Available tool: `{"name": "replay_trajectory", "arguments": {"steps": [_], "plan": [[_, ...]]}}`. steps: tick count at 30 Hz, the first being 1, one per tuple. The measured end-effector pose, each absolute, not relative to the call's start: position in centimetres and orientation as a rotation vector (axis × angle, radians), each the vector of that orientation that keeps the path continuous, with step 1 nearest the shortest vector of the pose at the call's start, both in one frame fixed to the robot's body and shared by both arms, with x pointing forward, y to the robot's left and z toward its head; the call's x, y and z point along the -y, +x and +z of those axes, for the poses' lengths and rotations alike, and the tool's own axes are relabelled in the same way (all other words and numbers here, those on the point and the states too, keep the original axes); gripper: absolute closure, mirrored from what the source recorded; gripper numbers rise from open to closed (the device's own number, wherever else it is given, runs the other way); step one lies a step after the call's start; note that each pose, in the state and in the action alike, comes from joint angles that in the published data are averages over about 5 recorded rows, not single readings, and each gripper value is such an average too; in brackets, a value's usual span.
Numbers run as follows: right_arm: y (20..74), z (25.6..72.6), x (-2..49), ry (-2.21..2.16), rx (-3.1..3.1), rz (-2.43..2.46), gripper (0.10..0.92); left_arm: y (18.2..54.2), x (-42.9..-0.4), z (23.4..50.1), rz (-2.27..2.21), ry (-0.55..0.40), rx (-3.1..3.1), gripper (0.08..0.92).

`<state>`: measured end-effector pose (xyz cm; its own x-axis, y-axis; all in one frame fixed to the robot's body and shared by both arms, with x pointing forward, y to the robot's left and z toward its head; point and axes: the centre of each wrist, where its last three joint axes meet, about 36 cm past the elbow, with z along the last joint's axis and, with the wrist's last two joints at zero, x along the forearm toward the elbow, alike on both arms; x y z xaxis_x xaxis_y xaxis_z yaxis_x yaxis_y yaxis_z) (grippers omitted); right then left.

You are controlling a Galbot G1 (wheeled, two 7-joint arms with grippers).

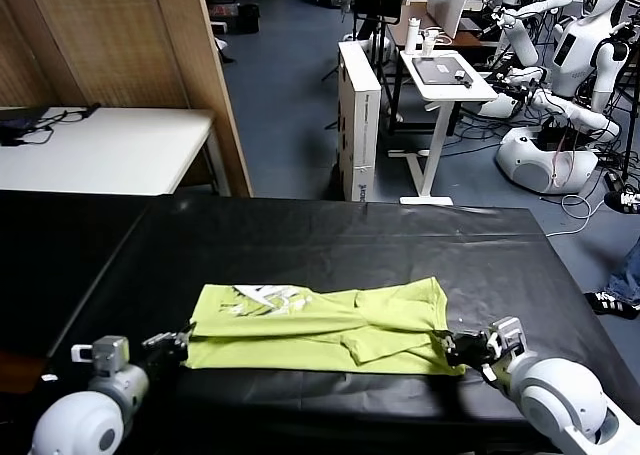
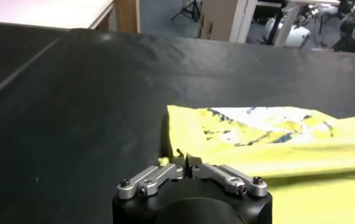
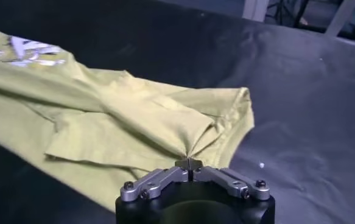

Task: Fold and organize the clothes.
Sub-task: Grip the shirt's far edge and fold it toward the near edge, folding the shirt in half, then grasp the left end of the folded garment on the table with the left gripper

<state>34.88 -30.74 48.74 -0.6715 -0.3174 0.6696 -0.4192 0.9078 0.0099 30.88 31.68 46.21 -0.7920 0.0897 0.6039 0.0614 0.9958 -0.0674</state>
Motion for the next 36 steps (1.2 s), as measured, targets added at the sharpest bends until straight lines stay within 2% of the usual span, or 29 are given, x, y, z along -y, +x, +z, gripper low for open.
{"name": "replay_trajectory", "arguments": {"steps": [6, 7, 9, 11, 19, 28, 36], "plan": [[34.7, 49.8, 30.9, 0.531, 2.385, 0.148, 0.252, 30.6, -31.9, 46.3, 0.024, -0.075, 2.479, 0.241], [34.8, 50.1, 31.0, 0.529, 2.394, 0.137, 0.21, 30.7, -32.0, 46.4, 0.025, -0.069, 2.483, 0.185], [35.2, 50.5, 31.4, 0.513, 2.417, 0.121, 0.142, 30.9, -32.3, 46.7, 0.034, -0.054, 2.501, 0.127], [35.8, 50.7, 31.7, 0.491, 2.441, 0.107, 0.122, 31.3, -32.6, 47.1, 0.047, -0.035, 2.526, 0.099], [39.4, 49.2, 32.6, 0.397, 2.503, 0.046, 0.115, 34.8, -32.9, 47.4, 0.109, -0.008, 2.642, 0.093], [44.2, 47.3, 33.3, 0.326, 2.554, -0.056, 0.115, 39.3, -32.3, 45.7, 0.183, -0.048, 2.674, 0.092], [46.1, 45.0, 32.6, 0.308, 2.522, -0.078, 0.115, 40.9, -32.2, 44.2, 0.217, -0.039, 2.64, 0.092]]}}
